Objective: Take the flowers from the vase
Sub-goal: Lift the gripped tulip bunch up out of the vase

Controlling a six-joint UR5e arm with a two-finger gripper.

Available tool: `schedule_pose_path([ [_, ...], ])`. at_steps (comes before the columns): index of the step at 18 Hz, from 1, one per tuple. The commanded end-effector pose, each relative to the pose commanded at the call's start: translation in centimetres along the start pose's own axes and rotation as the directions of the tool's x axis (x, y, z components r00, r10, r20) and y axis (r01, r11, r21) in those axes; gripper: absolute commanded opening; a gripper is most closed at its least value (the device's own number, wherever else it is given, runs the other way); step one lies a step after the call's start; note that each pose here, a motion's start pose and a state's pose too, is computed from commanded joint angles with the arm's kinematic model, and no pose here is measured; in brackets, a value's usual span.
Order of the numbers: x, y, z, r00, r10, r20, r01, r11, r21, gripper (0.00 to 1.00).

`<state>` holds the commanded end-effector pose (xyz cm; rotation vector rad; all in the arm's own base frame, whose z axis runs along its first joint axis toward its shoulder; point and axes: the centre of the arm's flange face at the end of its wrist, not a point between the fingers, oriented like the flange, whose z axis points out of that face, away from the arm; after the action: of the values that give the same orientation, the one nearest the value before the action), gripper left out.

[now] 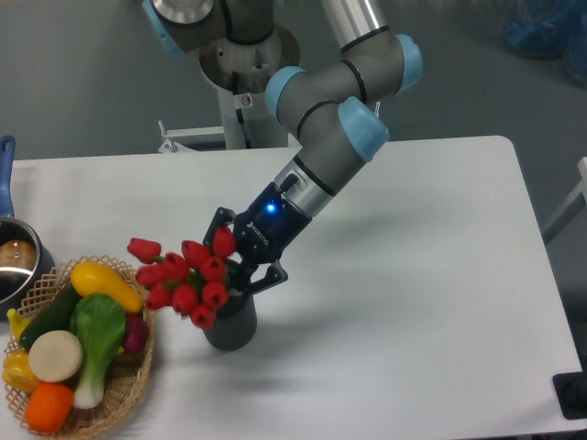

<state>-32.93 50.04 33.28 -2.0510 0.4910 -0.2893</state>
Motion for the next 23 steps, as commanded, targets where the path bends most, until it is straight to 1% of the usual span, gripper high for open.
schedule_pose_path([
  [4,-0.1,0.0,-0.2,1.0,0.0,0.003,0.0,1.0,0.003,0.33],
  [10,-0.2,-0.8,-1.4,1.0,-0.004,0.003,0.004,0.997,0.077,0.33],
  [15,-0.3,-2.7,-3.2,0.999,0.014,0.029,-0.017,0.994,0.106,0.33],
  [17,-0.1,-3.9,-4.9,0.998,0.005,0.056,-0.011,0.994,0.11,0.33],
  [19,0.3,-4.8,-5.9,0.998,-0.008,0.069,0.0,0.993,0.115,0.33],
  [21,0.7,-5.7,-6.5,0.998,-0.018,0.06,0.009,0.987,0.16,0.33],
  [23,1.3,-6.7,-6.9,0.998,-0.023,0.055,0.013,0.983,0.182,0.33],
])
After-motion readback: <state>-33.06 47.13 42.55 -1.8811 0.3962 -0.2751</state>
